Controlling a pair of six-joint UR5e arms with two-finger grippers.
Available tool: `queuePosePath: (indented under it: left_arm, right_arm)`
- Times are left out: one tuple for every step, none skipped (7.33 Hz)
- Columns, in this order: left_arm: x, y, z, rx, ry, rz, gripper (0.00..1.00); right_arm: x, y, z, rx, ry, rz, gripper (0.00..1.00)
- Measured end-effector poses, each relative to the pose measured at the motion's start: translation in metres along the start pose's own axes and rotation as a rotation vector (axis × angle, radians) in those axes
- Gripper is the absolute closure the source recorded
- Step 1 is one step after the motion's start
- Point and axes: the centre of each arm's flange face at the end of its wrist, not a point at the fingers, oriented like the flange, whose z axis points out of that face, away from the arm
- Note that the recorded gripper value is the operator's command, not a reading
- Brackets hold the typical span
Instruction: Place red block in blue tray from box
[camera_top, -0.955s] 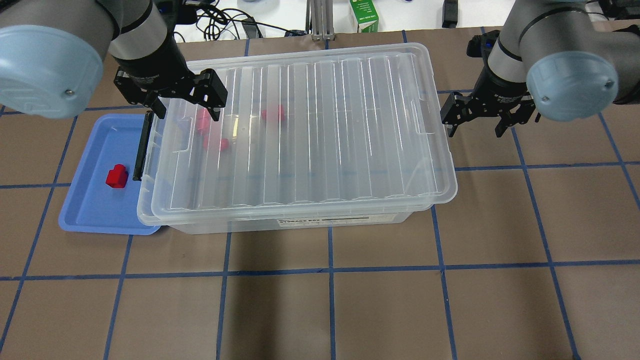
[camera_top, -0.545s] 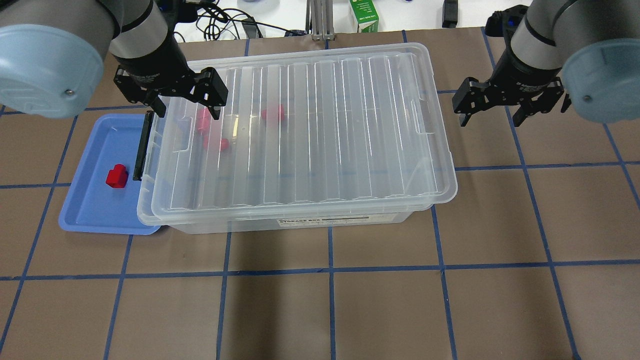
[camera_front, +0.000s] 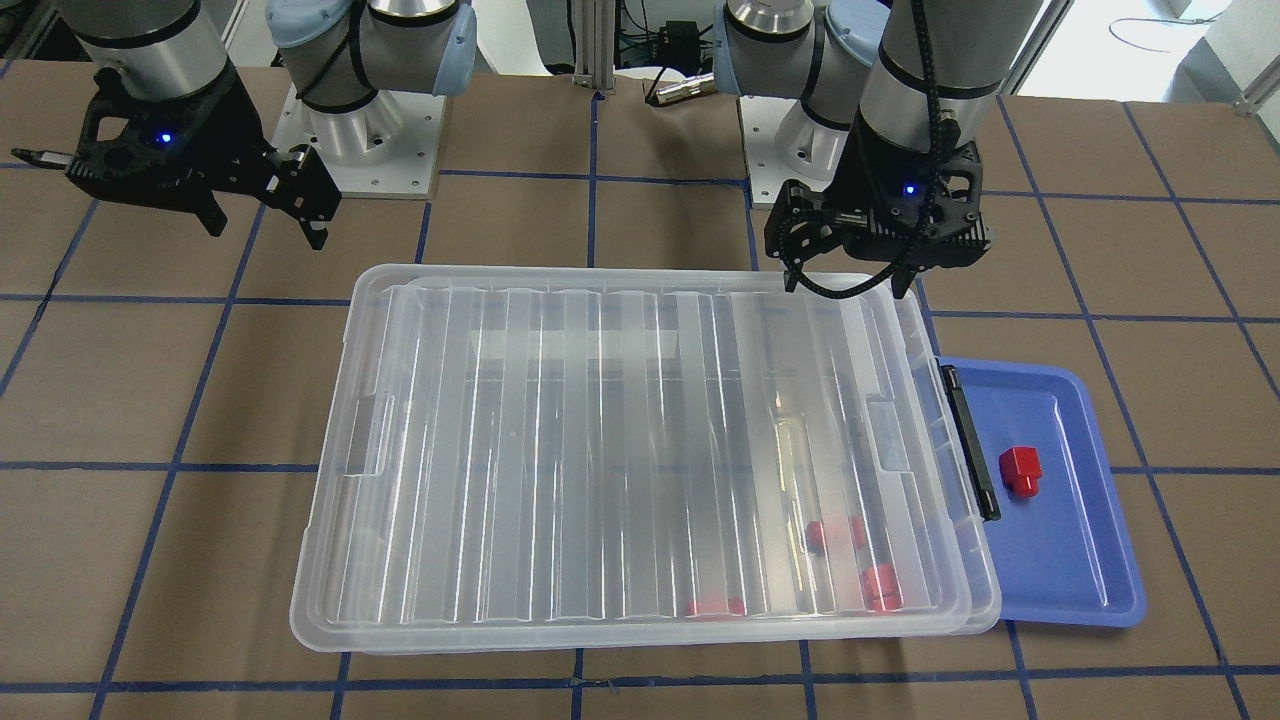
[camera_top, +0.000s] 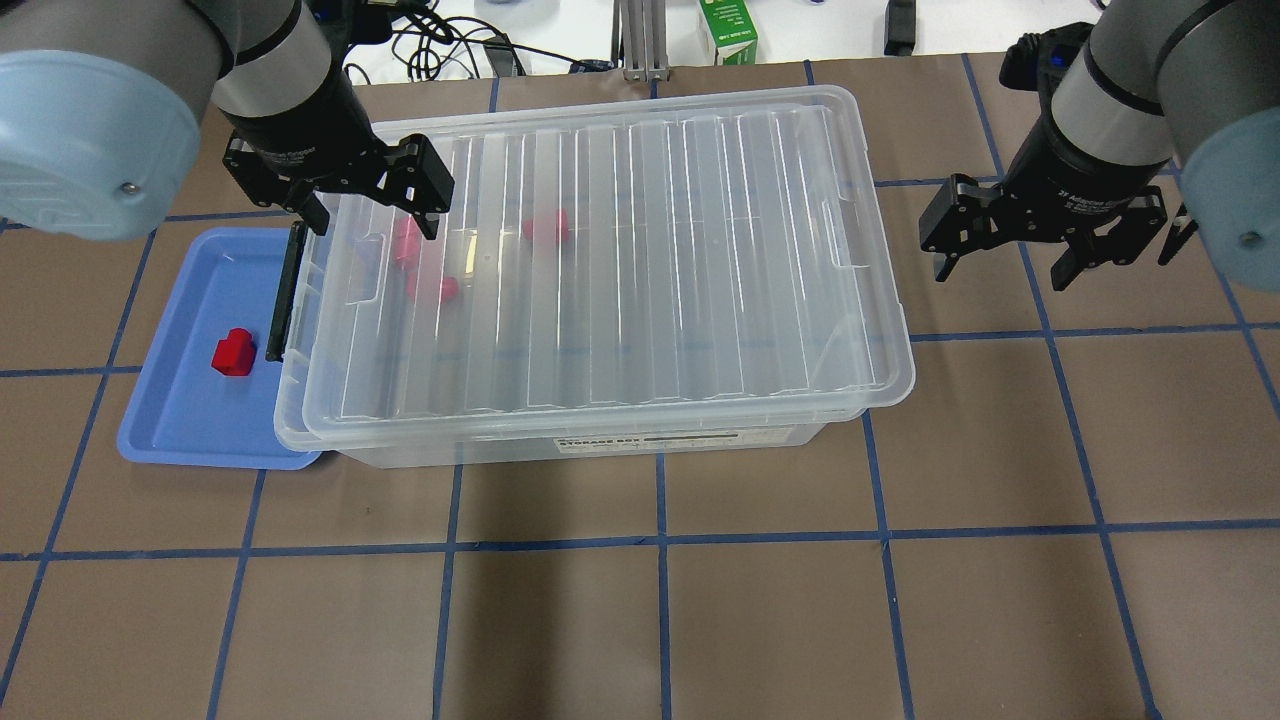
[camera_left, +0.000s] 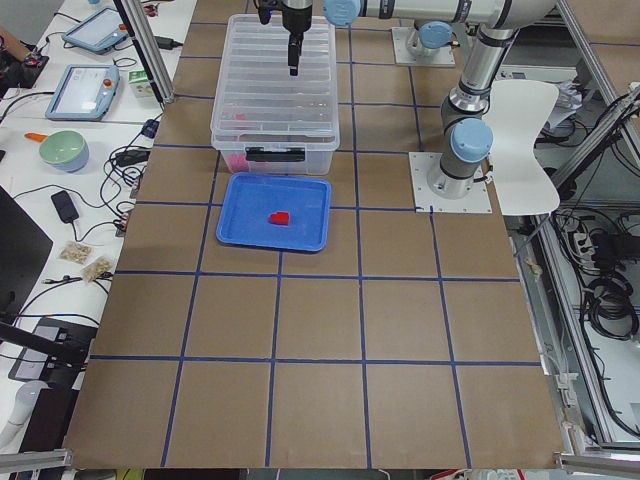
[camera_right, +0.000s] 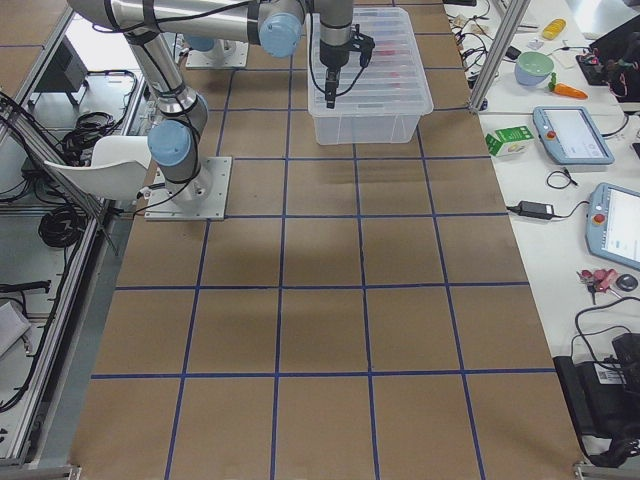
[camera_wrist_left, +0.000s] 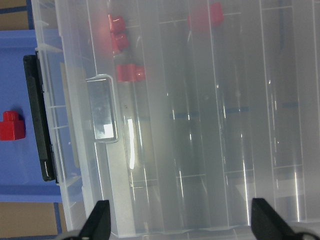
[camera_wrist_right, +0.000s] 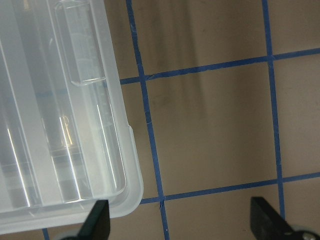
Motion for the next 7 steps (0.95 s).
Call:
queuePosePath:
  left_arm:
    - [-0.001, 0.0, 0.0, 0.0, 0.002, -0.003, 0.0]
    - [-0.002, 0.0, 0.0, 0.0, 0.002, -0.003, 0.0]
    - [-0.003, 0.0, 0.0, 0.0, 0.003, -0.005, 0.0]
    - [-0.004, 0.0, -0.001, 0.001, 0.004, -0.009, 0.0]
    - [-0.005, 0.0, -0.001, 0.002, 0.004, -0.01, 0.0]
    - [-0.004, 0.0, -0.002, 0.001, 0.004, -0.01, 0.0]
    - [-0.004, 0.001, -0.002, 0.002, 0.005, -0.009, 0.0]
  right_arm:
    - [-0.004, 0.007, -0.007, 0.016, -0.005, -0.008, 0.0]
    - [-0.011, 0.012, -0.01, 0.022, -0.009, -0.021, 0.0]
    - [-0.019, 0.014, -0.009, 0.023, -0.01, -0.039, 0.0]
    - [-0.026, 0.017, -0.009, 0.025, -0.012, -0.054, 0.0]
    - [-0.029, 0.019, -0.008, 0.026, -0.01, -0.063, 0.0]
    - [-0.03, 0.019, -0.008, 0.027, -0.004, -0.068, 0.0]
    - [-0.029, 0.019, -0.009, 0.03, -0.002, -0.068, 0.0]
